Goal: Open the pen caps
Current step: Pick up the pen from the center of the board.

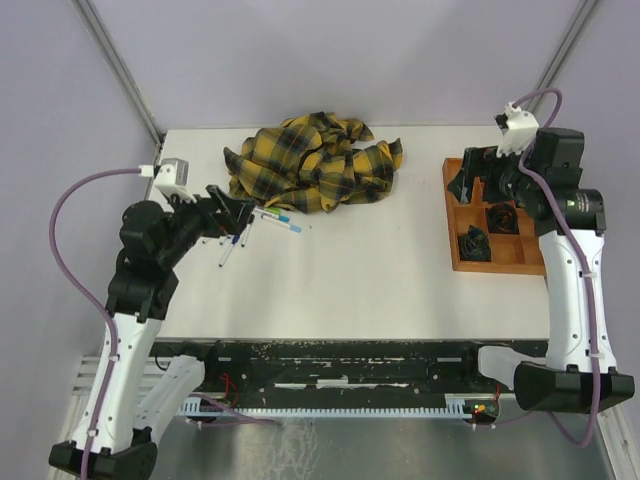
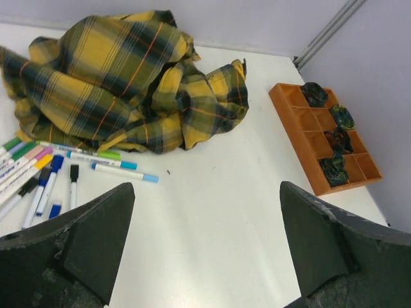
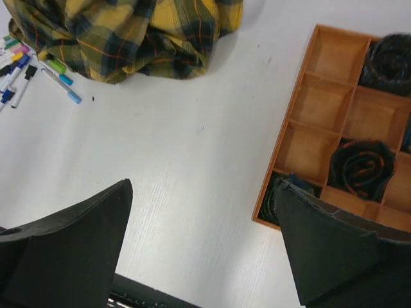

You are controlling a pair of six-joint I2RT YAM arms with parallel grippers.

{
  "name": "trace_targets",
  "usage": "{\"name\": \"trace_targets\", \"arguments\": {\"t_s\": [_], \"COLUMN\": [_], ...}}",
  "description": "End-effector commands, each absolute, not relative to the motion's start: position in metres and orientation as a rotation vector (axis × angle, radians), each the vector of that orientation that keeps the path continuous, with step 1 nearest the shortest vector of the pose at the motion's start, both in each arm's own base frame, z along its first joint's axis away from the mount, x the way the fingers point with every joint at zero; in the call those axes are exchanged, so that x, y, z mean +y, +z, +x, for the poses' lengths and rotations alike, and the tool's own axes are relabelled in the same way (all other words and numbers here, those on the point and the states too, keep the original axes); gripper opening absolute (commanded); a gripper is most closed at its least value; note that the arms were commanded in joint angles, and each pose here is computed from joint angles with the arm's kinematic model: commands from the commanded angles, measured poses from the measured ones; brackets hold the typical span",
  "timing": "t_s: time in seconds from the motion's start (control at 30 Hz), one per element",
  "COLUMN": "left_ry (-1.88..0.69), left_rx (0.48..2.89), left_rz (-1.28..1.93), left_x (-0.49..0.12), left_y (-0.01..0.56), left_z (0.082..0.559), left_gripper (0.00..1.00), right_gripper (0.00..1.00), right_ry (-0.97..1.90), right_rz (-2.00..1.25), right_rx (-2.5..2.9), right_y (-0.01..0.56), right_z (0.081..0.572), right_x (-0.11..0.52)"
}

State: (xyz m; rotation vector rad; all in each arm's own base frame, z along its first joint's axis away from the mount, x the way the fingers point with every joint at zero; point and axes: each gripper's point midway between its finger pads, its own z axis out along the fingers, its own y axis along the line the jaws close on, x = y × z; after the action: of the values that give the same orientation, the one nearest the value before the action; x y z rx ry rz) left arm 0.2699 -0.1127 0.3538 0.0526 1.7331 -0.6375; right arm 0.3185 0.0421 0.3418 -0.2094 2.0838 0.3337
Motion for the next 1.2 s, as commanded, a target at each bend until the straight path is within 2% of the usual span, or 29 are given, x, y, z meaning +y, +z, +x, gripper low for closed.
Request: {"name": "trace_targets", "arguments": {"t_s": [0.0,0.27,0.57,0.7,0.9,1.1,1.17], "left_ry": [-0.689,-0.745,-0.818,-0.706,-0.467,-0.154,-0.118], "left_rx": [1.699,1.699,1.755,1.819,1.969,2.105,2.149], "left_rz": [-0.04,-0.194,-0.342,-0.387,-0.324,-0.234,-0.196], "left_x": [-0.104,-0.092,-0.092,-0.078,-0.055,-0.02,-0.018], "left_y": [0.341,0.284,0.227,0.212,0.207,0.196,0.186], "left_z": [0.253,0.235,0.245,0.259,0.284,0.307,0.317], "left_gripper": [0.99,1.0,0.98,0.97,0.88,0.85,0.79], "right_gripper": [0.99,0.99,0.99,0.99,0.99,0.99,0.99], "right_ry": [0.311,0.32,0.429,0.453,0.637,0.695,0.703], "right_rz": [-0.109,-0.079,-0.272,-0.355,-0.801,-0.845,-0.854], "right_rx": [2.07,2.094,2.052,2.05,1.931,1.921,1.919], "right_y": [0.333,0.292,0.249,0.234,0.217,0.214,0.215], "right_z": [0.311,0.302,0.296,0.292,0.249,0.244,0.243], "right_x": [0.039,0.043,0.067,0.073,0.109,0.116,0.117]}}
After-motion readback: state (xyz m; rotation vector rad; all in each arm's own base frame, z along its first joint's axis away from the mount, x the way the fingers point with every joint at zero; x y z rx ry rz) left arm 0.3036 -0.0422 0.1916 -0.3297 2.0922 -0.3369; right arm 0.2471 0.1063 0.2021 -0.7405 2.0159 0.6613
